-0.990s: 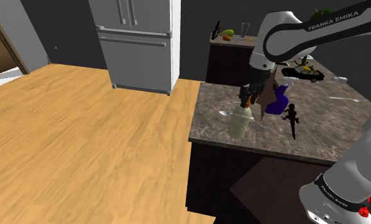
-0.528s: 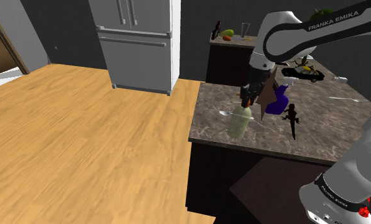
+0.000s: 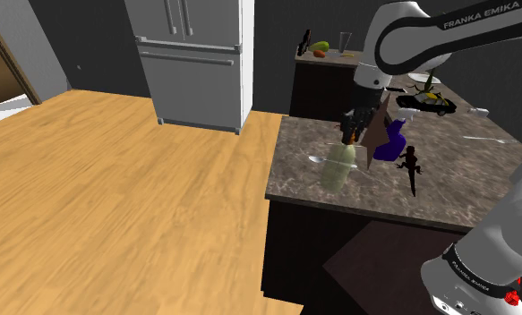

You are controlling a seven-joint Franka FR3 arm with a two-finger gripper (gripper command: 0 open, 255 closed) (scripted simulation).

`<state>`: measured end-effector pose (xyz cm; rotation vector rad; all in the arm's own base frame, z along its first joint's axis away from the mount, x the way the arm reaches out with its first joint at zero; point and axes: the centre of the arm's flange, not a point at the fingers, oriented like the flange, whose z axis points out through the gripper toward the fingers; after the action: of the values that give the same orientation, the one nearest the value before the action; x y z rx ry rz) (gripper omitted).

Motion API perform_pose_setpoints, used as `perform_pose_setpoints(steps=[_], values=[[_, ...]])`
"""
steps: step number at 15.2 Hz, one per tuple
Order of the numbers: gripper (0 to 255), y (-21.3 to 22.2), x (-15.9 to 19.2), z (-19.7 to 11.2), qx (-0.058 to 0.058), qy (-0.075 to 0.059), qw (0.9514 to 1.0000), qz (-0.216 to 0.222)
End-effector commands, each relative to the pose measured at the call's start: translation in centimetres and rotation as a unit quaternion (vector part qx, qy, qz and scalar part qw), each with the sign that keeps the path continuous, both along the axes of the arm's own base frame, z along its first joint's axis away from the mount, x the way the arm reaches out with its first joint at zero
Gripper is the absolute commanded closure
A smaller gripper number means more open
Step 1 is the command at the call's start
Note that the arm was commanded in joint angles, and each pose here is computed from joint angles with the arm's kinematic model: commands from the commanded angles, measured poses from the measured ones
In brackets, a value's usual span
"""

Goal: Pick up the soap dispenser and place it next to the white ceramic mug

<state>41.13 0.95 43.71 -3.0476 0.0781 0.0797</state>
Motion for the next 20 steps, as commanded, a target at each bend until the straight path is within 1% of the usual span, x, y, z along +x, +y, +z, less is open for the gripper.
perform_pose_setpoints(steps=[1, 20], values=[[255, 0.1, 0.0, 1.1, 0.0, 0.0, 1.0, 0.0], [255, 0.1, 0.0, 11.1, 0.0, 0.0, 1.0, 0.0]])
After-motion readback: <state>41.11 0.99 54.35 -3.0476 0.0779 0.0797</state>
